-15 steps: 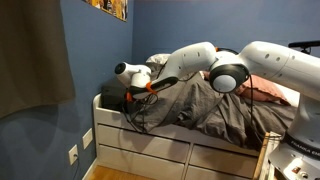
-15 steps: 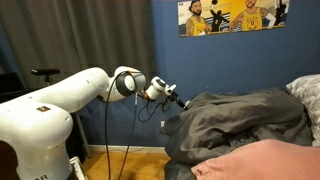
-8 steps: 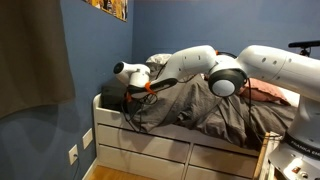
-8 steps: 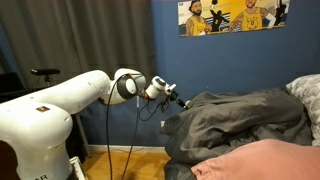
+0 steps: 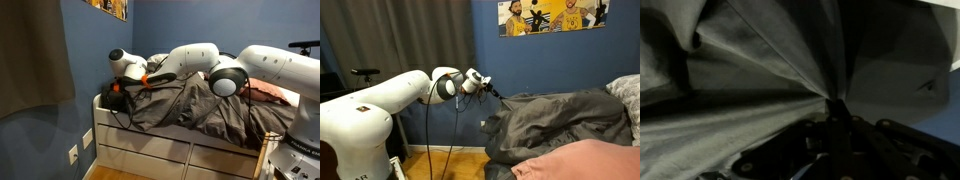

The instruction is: Pull up the grey covers

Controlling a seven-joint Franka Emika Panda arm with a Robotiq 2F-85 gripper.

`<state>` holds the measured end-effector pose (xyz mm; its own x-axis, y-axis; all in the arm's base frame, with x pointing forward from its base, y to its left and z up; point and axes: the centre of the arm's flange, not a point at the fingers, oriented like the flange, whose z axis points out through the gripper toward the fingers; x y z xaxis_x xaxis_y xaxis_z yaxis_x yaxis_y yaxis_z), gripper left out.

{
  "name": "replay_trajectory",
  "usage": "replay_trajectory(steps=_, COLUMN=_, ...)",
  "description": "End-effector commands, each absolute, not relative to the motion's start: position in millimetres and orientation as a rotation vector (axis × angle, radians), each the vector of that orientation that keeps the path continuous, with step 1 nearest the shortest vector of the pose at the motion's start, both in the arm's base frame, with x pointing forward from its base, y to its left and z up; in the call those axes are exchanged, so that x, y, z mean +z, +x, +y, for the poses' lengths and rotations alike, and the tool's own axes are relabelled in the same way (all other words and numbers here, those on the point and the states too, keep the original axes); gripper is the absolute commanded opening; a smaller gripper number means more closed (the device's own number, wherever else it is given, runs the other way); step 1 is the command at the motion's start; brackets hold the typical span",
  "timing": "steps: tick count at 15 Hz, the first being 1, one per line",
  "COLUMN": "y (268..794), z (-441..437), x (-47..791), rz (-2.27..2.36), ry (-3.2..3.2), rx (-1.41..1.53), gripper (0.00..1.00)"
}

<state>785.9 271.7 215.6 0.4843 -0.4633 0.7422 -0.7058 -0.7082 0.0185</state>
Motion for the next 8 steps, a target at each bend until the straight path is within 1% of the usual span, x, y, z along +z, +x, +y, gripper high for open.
replay_trajectory(steps=1, y=786, z=275, x=218, rz=-0.987, ry=2.426, rx=1.066, gripper=0.01)
replay_trajectory(steps=6, y=787, z=274, x=218, rz=-0.992, ry=2.438, rx=1.068, gripper=0.00)
replay_trajectory(steps=8, y=815, z=304, x=213, rz=-0.960, ry=2.537, rx=1.147, gripper=0.00)
